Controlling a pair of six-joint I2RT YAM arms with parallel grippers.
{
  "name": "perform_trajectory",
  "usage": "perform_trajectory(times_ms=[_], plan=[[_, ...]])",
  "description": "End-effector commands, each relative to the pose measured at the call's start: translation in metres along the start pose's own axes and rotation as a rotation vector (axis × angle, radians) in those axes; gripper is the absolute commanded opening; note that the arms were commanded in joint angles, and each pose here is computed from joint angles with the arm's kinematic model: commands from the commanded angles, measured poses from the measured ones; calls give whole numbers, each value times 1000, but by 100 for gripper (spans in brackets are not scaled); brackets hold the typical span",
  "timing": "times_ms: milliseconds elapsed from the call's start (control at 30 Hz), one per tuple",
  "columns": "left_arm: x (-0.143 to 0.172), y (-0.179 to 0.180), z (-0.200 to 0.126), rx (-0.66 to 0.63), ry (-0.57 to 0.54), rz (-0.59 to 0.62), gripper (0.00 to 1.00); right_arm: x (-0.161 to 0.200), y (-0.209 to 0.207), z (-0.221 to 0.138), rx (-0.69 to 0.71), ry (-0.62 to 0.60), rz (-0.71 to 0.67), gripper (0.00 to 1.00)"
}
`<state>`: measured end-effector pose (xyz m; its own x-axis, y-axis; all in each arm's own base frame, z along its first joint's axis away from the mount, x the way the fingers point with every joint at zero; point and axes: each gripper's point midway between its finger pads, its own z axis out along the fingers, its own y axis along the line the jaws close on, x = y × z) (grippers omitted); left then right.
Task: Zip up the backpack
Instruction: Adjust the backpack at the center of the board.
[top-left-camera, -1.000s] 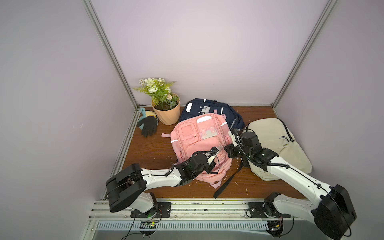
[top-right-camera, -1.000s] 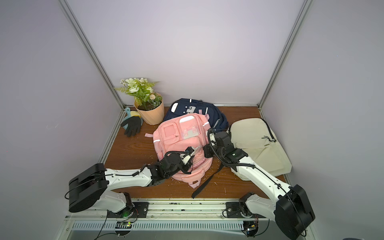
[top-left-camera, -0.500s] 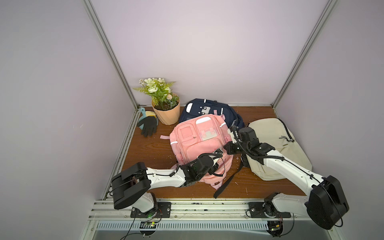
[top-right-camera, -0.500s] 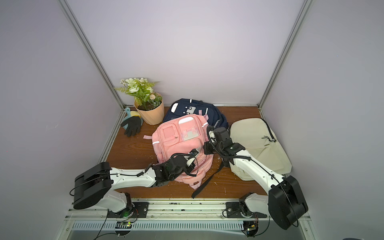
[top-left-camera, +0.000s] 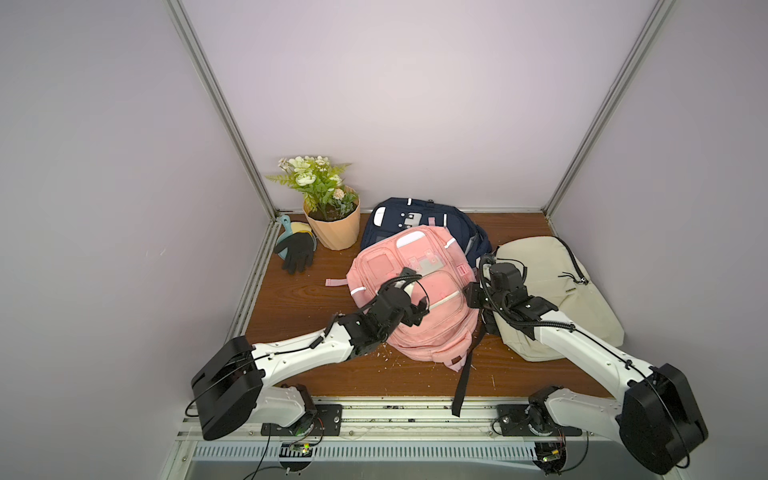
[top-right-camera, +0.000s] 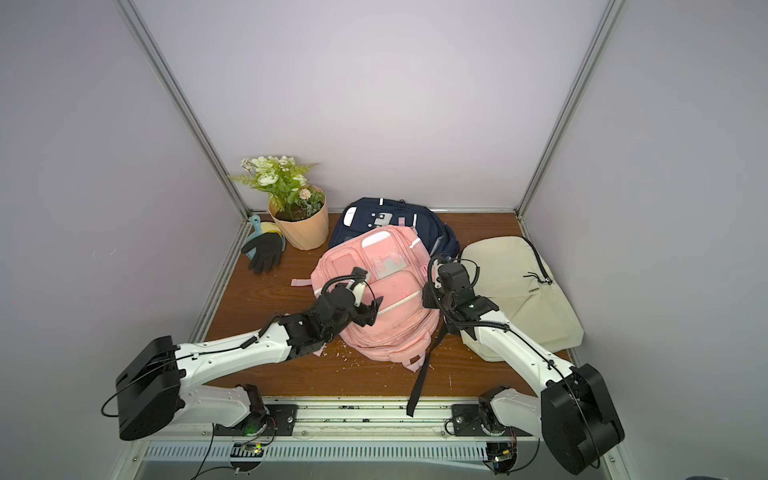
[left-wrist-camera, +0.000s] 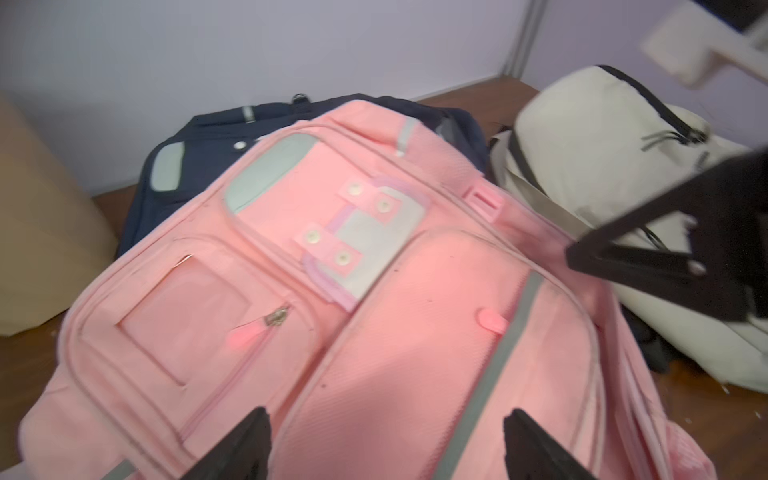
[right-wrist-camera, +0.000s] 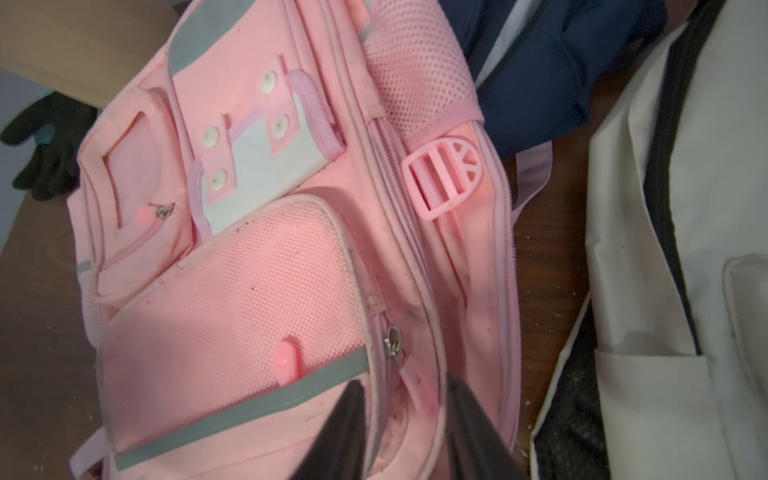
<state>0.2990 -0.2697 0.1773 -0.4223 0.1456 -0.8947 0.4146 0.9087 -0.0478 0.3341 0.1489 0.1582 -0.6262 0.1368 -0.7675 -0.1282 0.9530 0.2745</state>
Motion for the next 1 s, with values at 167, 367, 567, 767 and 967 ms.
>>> perform_trajectory(times_ms=[167, 367, 567, 767, 967], plan=[[37, 121, 25, -269, 196, -313, 93, -6, -7, -22, 23, -49, 98, 58], [43, 131, 47, -237, 232, -395, 91, 21, -23, -24, 84, -1, 149, 61], [56, 127, 65, -214, 276, -414, 75, 42, -24, -21, 60, 31, 201, 63], [79, 129, 79, -230, 340, -421, 70, 56, -10, -10, -22, 73, 226, 65], [92, 125, 80, -215, 359, -439, 55, 68, -9, 3, -14, 111, 233, 64]])
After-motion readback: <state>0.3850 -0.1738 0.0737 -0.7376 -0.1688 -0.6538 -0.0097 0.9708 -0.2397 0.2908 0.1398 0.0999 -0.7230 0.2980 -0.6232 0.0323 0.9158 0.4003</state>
